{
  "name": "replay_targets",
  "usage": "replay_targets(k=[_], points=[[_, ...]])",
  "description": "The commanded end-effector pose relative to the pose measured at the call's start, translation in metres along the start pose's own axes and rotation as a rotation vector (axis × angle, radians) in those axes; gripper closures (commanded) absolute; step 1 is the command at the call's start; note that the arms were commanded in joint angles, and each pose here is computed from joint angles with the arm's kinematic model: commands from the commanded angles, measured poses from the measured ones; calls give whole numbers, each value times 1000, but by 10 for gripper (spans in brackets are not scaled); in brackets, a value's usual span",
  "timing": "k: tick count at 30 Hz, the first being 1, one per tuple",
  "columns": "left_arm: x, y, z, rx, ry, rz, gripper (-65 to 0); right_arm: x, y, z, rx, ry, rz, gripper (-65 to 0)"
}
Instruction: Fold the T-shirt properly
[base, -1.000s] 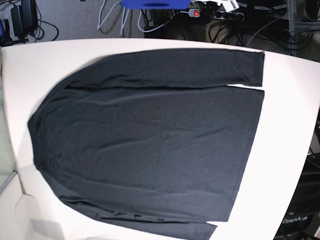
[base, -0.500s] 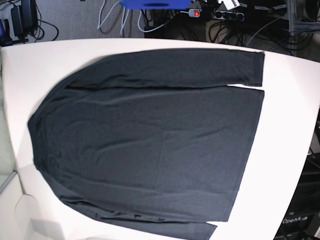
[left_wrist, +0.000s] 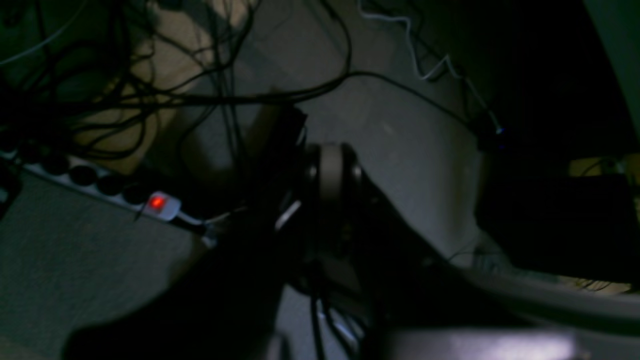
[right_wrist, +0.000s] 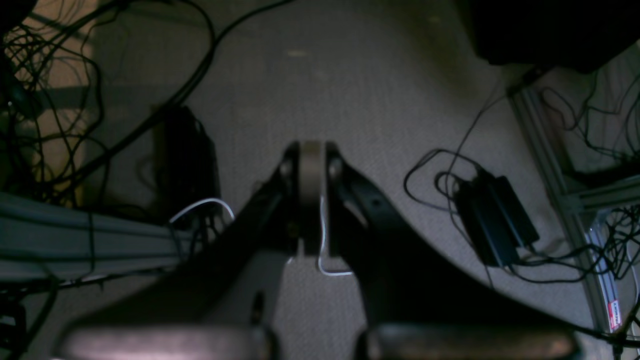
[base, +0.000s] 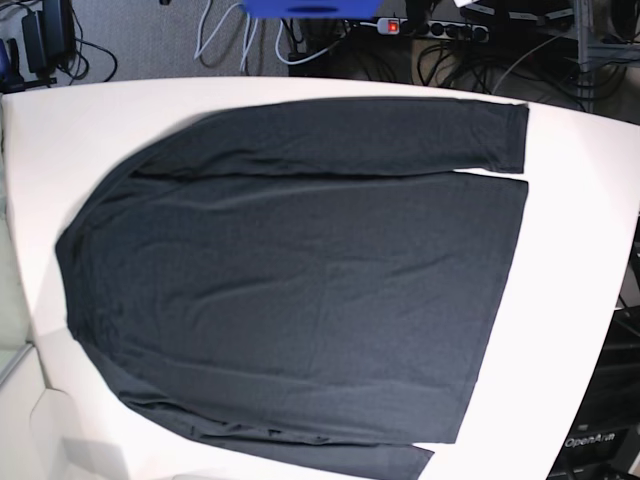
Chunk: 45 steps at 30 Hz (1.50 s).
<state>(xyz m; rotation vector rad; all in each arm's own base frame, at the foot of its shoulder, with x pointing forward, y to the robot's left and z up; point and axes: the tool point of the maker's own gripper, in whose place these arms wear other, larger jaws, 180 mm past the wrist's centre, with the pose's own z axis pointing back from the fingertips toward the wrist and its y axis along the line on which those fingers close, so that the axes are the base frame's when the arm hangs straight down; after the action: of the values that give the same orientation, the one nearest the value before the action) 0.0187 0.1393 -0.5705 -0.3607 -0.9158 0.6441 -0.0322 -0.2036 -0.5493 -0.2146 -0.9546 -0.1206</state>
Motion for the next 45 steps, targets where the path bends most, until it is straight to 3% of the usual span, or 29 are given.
replay_targets(k=[1,12,17,19,29,38,45], points=[[-1,3,9,3,-2,2,0,-1,-6,5,-14,-2,19,0],[-40,-21,22,-99,157,-25,0,2,-3,0,-12,-9,12,0],[-77,-15,34,-121,411,-76,0,2,-3,0,-13,-9,12,0],[-77,-4,36,-119,467,-107,0,2,-3,0,-13,-9,12,0],[-58,-4,10,-136,431,-136,0,-4,-4,-1,-14,22,14,0],[9,41,-16,-31,291,-169,0,-2,-6,-10,-15,24,17,0],[22,47,-21,-10,254,-166,0,-7,-8,-21,-18,73,19,0]])
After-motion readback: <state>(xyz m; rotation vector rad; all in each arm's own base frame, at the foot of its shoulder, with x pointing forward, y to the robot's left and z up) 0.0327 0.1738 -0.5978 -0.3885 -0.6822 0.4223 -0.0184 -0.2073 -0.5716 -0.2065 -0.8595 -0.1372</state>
